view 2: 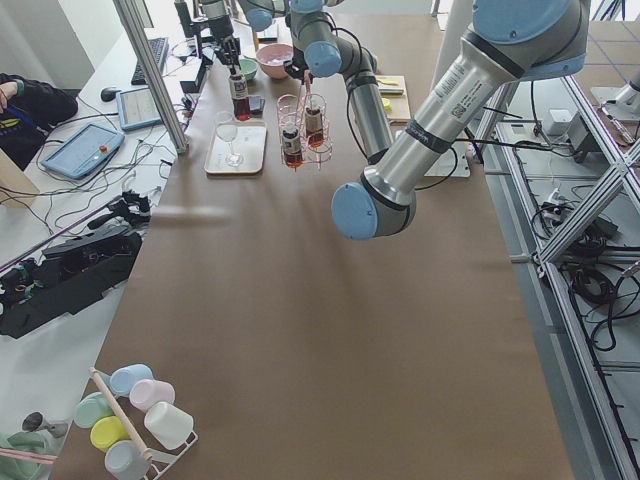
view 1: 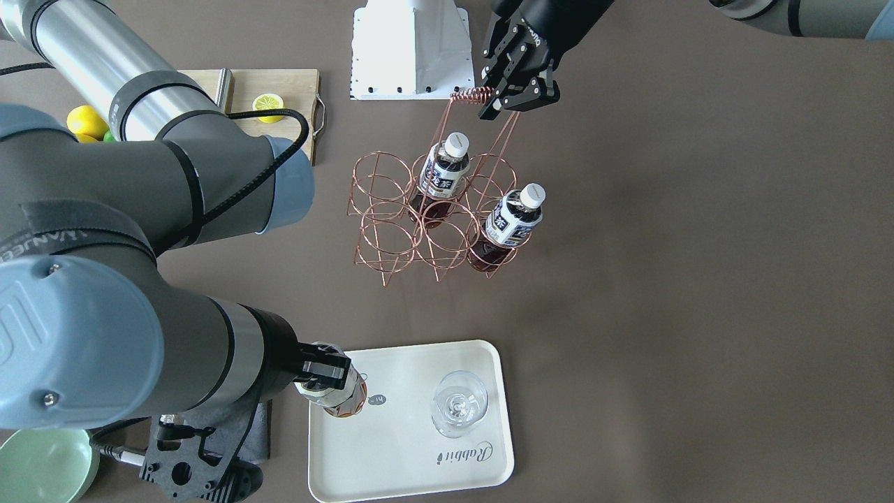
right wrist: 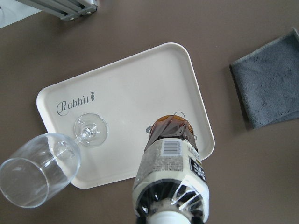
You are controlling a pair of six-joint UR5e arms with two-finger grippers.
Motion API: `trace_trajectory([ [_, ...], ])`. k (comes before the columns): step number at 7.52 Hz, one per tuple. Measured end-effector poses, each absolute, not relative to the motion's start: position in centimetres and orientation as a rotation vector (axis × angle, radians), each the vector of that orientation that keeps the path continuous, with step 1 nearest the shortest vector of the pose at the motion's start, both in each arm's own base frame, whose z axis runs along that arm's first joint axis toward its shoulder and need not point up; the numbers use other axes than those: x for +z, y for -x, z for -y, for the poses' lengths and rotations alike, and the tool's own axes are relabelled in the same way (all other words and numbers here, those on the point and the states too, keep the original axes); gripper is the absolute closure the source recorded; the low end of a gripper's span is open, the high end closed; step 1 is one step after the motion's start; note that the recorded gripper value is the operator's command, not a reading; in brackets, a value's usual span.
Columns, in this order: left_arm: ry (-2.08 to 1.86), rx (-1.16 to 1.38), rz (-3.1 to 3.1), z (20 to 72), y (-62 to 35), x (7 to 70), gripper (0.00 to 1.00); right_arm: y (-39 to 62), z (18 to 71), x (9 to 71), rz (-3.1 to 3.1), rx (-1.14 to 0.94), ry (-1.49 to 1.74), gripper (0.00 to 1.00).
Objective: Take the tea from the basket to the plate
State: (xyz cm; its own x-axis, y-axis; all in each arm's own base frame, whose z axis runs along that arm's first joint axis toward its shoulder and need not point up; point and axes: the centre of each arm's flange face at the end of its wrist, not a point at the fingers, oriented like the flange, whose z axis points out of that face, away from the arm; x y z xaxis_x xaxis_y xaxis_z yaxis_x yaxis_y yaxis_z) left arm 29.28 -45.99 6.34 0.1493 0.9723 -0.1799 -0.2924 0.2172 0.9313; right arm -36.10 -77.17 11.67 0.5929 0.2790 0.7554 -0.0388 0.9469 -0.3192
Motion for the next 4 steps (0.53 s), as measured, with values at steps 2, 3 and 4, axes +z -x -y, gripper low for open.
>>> trace_trajectory([
  [2, -0.886, 1.058, -0.998, 47.0, -24.0, 8.2, 1.0, 37.2, 78.4, 14.2, 0.931, 0.15, 0.251, 1.0],
  [3, -0.89, 1.029, -0.996, 48.0, -20.7, 9.4, 1.0, 37.9, 78.6, 15.0, 0.931, 0.125, 0.236, 1.0],
  [4, -0.903, 1.0, -0.973, 49.3, -16.7, 11.0, 1.0, 38.7, 78.5, 15.4, 0.93, 0.098, 0.221, 1.0],
])
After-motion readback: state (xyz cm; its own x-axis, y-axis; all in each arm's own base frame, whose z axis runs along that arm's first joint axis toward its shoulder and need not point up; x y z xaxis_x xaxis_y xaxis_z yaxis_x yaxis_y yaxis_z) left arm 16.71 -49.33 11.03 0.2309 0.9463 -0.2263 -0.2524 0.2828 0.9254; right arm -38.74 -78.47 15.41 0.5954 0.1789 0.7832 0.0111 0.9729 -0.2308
